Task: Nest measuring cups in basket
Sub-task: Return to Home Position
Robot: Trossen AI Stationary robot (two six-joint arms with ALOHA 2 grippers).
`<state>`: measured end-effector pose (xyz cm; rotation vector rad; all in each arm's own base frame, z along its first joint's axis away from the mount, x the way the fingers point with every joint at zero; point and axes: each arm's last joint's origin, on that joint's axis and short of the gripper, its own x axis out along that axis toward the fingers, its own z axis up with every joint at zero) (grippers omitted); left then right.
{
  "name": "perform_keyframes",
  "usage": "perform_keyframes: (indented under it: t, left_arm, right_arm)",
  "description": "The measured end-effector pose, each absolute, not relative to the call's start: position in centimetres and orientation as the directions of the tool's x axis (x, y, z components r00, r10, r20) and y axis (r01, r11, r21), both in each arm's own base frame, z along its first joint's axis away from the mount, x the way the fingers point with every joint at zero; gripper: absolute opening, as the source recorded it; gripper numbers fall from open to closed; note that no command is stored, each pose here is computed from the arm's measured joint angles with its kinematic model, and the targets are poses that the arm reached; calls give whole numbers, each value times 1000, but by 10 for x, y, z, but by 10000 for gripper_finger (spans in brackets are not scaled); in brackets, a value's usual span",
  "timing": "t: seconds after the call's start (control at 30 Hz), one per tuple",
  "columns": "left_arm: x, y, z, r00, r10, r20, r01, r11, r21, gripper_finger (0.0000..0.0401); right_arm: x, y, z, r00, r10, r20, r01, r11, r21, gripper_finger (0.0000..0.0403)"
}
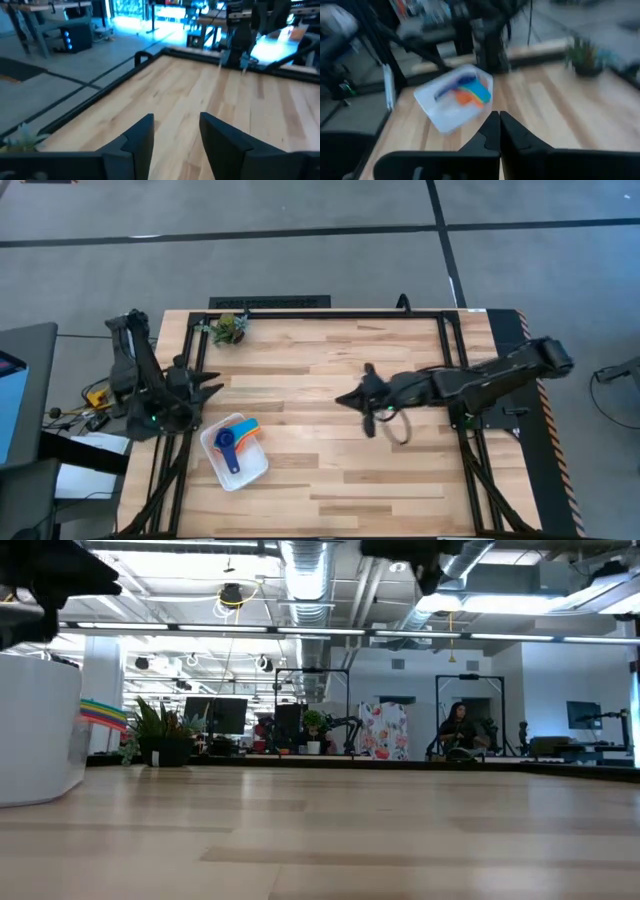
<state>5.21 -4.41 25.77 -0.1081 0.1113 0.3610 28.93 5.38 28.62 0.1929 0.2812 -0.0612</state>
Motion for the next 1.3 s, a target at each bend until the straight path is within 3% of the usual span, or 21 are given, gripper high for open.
perform_keyframes:
  t: [0.17, 0.37, 0.53, 0.67, 0.93, 1.17, 1.3]
  left_arm:
    - [49, -37, 261, 933, 355, -61, -359, 928, -99, 111]
    - [54, -45, 250, 934, 353, -59, -357, 925, -126, 63]
    - [67, -60, 243, 941, 330, -76, -337, 935, -113, 37]
    - [82, -63, 246, 947, 313, -71, -318, 945, -75, 24]
    - [109, -43, 235, 957, 288, -43, -290, 956, -45, 11]
    - [121, -21, 229, 965, 257, 47, -257, 966, 5, 4]
    - [122, -9, 222, 964, 263, 43, -264, 964, 18, 2]
  right_arm:
    - [248, 36, 282, 986, -42, -160, 66, 987, 148, 14]
    - [221, 20, 271, 979, -98, -178, 125, 982, 143, 30]
    - [216, 14, 276, 980, -116, -161, 134, 985, 105, 16]
    - [216, 15, 276, 982, -108, -155, 109, 994, -4, 7]
    - [210, 8, 271, 979, -4, -204, 2, 1000, -11, 35]
    - [174, -15, 254, 998, 62, 0, -61, 991, 119, 24]
    - [154, -17, 243, 999, 38, 39, -44, 985, 165, 14]
